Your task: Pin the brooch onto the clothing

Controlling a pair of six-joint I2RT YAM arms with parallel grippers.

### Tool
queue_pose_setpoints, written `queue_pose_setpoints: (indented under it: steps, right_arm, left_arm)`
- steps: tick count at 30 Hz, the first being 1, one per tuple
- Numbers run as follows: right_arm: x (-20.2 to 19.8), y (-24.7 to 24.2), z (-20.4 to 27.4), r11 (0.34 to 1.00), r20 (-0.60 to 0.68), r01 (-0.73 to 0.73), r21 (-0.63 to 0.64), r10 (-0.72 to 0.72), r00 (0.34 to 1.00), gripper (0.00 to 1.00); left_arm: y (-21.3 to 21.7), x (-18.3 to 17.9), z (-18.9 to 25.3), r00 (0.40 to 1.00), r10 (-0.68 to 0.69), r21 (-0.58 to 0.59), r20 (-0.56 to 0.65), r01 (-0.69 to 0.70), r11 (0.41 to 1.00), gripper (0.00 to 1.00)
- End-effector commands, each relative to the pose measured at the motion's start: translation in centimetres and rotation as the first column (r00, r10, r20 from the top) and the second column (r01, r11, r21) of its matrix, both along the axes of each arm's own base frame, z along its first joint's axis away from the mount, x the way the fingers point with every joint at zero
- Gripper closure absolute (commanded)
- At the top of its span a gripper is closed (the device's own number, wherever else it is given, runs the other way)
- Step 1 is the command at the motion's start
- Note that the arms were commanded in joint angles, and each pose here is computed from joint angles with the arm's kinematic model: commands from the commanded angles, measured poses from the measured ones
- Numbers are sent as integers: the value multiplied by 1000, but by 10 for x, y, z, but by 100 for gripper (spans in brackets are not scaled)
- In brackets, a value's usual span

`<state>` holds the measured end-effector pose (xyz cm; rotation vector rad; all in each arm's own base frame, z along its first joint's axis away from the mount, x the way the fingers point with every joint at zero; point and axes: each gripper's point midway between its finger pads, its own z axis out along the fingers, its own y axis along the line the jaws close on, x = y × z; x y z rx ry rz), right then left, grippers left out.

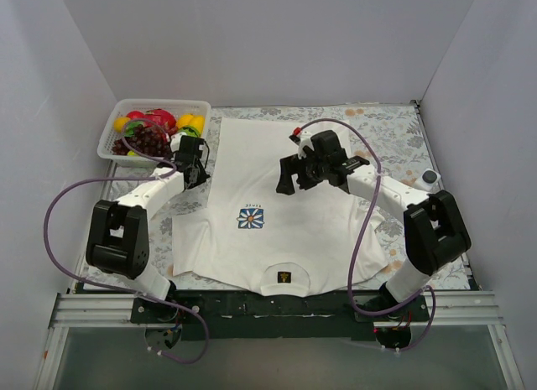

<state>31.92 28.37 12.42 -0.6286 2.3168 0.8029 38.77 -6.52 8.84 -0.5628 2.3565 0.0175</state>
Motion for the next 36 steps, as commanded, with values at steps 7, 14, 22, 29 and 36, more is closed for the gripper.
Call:
queue_pose_setpoints:
  steps: [7,14,22,29,36]
  right_arm:
    - [23,39,24,980,131,-100,172,78,988,7]
    - [42,83,28,947,166,-183,263,142,976,14]
    - [64,159,52,861,190,-273,429,210,959,55]
    - [86,218,40,790,126,-285,543,258,958,99]
    - [101,251,21,771,57,-236,591,252,966,99]
  left_arm:
    - [14,14,12,952,127,-70,278,-112,991,100]
    - [21,26,15,923,147,-138,356,-104,985,100]
    - [29,21,18,903,169,-201,396,-94,975,100]
    - [25,14,27,889,95,-268,447,32,963,100]
    - [50,6,16,888,198,-380,415,-28,924,100]
